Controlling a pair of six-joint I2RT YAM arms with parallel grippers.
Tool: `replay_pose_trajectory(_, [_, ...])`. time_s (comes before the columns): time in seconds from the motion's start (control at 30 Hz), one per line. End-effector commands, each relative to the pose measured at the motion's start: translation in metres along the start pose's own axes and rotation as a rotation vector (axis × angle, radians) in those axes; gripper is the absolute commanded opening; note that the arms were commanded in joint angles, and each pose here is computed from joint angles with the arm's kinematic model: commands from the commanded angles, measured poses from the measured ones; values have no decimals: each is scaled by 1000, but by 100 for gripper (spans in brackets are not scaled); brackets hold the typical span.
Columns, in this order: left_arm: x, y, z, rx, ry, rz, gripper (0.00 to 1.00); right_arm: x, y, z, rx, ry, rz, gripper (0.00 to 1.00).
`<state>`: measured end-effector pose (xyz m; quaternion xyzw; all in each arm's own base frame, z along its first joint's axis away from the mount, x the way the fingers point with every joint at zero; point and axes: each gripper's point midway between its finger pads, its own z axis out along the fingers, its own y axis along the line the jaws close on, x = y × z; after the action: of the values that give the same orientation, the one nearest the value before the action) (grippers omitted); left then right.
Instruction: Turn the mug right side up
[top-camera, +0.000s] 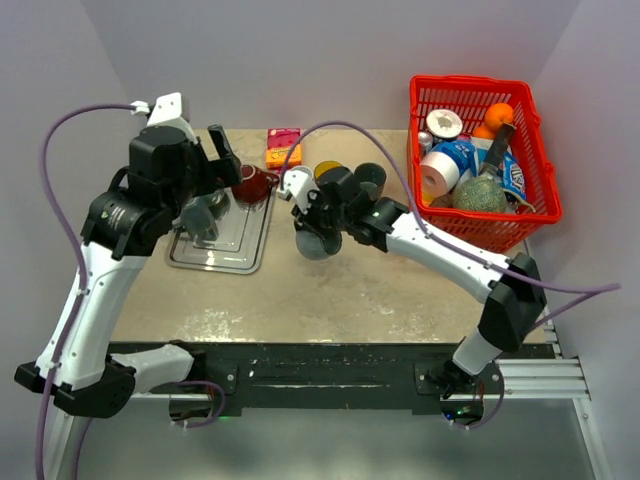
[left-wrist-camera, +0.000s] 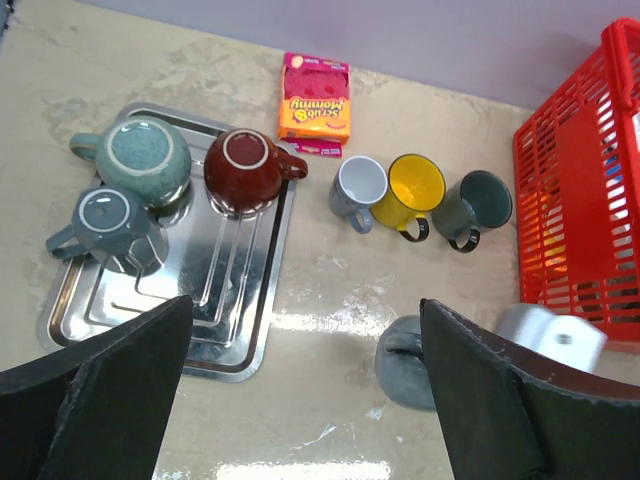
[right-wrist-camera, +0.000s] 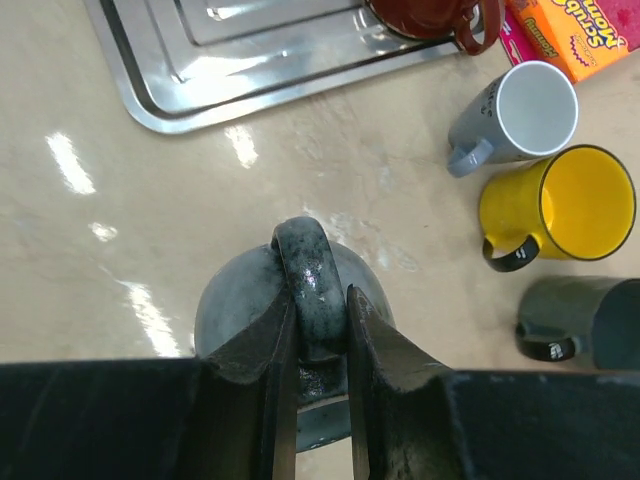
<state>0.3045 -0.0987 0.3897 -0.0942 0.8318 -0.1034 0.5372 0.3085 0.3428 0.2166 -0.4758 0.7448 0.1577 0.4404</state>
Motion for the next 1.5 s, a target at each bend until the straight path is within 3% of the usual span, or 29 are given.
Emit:
replay_pose_trajectory(0.0, [-27,10,-31,-24,-88,-45,99,-43,-22,4,96,-46,-276,0])
replay_pose_trajectory(0.27, [-10,10,-36,4,-39,-41,99,-7,-20,73,114,243,-577,0])
replay_pose_trajectory(0.37, [-5,9,-39,25,-32,-54,99,-2,-20,90,125,277,-638,0])
replay_pose_trajectory(0.97, [17,6,-36,75,19,-26,99,-10,17,140,59,267,-826,0])
replay_pose_trajectory(1.0, [18,5,-35,75,22,-23,99,-13,19,141,83,262,-815,5])
replay_pose_trajectory(1.2, [22,5,-32,79,30,-12,99,-3,32,151,41,272,-818,9])
replay_pose_trajectory(1.47, [29,7,-32,80,46,-12,99,4,39,154,28,278,-811,39])
